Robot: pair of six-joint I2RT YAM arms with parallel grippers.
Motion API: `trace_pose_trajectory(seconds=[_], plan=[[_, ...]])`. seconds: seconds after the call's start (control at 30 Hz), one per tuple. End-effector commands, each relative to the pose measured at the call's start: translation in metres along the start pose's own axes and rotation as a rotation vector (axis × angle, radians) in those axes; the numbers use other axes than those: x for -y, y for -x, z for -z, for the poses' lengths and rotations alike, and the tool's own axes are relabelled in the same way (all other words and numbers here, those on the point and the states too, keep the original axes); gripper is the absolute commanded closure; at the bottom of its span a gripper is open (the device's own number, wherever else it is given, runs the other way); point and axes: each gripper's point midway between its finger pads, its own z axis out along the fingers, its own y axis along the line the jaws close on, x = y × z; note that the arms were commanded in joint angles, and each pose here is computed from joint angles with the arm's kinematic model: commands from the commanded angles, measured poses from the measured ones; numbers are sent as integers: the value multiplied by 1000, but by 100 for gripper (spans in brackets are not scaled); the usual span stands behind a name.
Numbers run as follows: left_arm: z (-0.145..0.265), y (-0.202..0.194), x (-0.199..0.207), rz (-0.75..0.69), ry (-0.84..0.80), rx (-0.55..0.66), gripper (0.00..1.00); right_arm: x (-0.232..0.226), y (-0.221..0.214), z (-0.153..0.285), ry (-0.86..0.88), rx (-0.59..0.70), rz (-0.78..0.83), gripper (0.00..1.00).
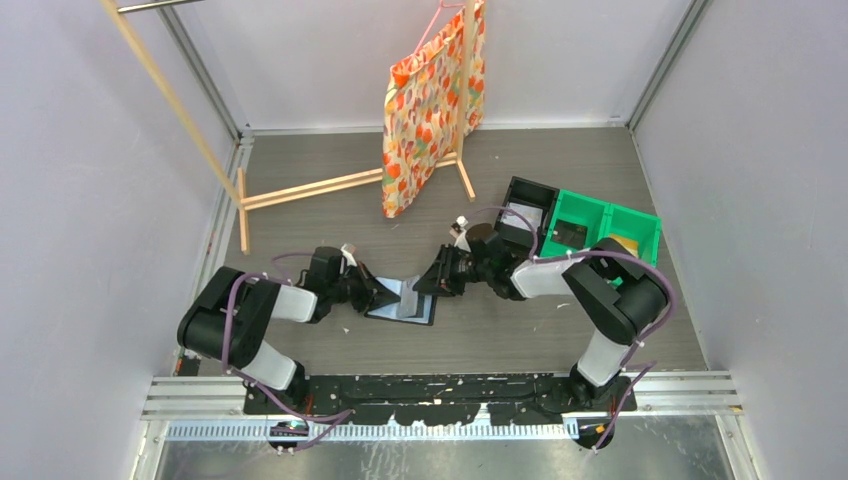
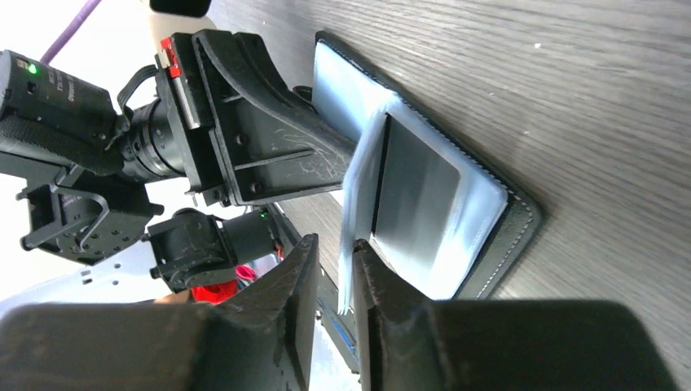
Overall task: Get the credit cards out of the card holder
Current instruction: Remove the credit card from the card holder.
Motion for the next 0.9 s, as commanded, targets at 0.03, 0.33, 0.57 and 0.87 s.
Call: trace_pose_trajectory(seconds=[0.03, 0.33, 0.57, 0.87], plan=[[-2, 4, 3, -16, -11, 12, 100, -6, 12, 15, -96, 78, 130, 67], [-2, 4, 5, -22, -18, 8, 99, 17, 22, 30, -195, 216, 55, 64], [-2, 3, 6, -26, -21, 7, 100, 17, 14, 14, -204, 135, 48, 63], [-3, 5, 8, -31, -26, 5, 100, 9, 3, 6, -195, 110, 90, 62]])
